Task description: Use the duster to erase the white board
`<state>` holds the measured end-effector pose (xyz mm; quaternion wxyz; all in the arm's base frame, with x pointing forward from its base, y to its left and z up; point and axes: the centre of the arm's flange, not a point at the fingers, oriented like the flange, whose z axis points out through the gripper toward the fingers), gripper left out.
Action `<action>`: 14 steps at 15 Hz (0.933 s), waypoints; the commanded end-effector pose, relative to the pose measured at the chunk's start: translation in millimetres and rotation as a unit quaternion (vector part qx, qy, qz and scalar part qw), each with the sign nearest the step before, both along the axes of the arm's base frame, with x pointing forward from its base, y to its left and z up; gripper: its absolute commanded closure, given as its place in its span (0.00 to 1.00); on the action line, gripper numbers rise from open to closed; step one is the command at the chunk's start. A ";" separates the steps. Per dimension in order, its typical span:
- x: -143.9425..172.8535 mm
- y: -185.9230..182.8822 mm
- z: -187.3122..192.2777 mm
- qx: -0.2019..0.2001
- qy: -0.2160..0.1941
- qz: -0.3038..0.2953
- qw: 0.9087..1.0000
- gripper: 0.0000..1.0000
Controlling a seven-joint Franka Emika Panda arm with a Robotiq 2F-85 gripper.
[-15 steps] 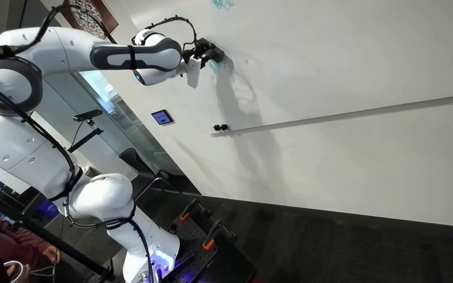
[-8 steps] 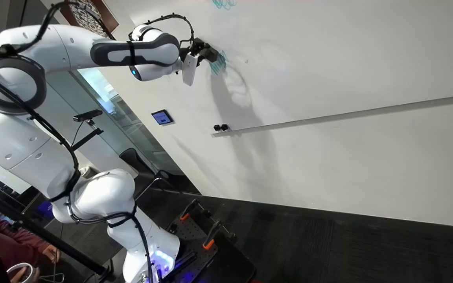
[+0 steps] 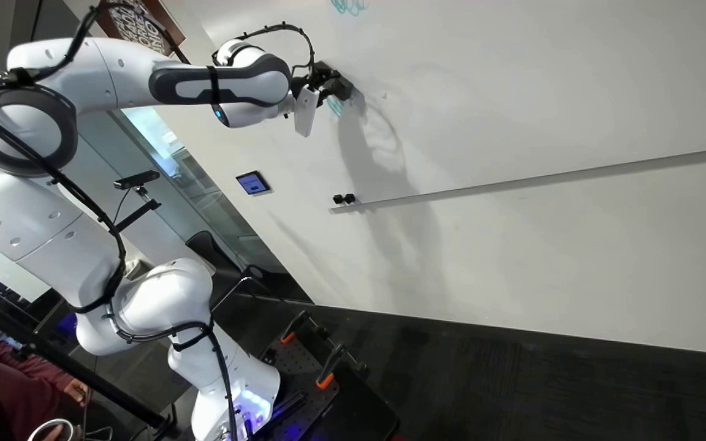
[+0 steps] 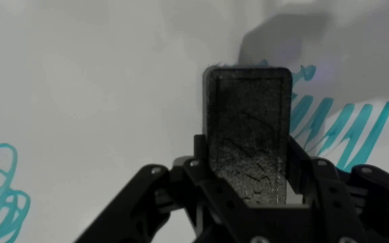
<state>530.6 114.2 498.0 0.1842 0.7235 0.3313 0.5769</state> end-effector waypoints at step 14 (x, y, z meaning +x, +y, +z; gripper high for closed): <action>26.5 -12.9 -130.1 0.020 0.106 0.096 0.990 0.69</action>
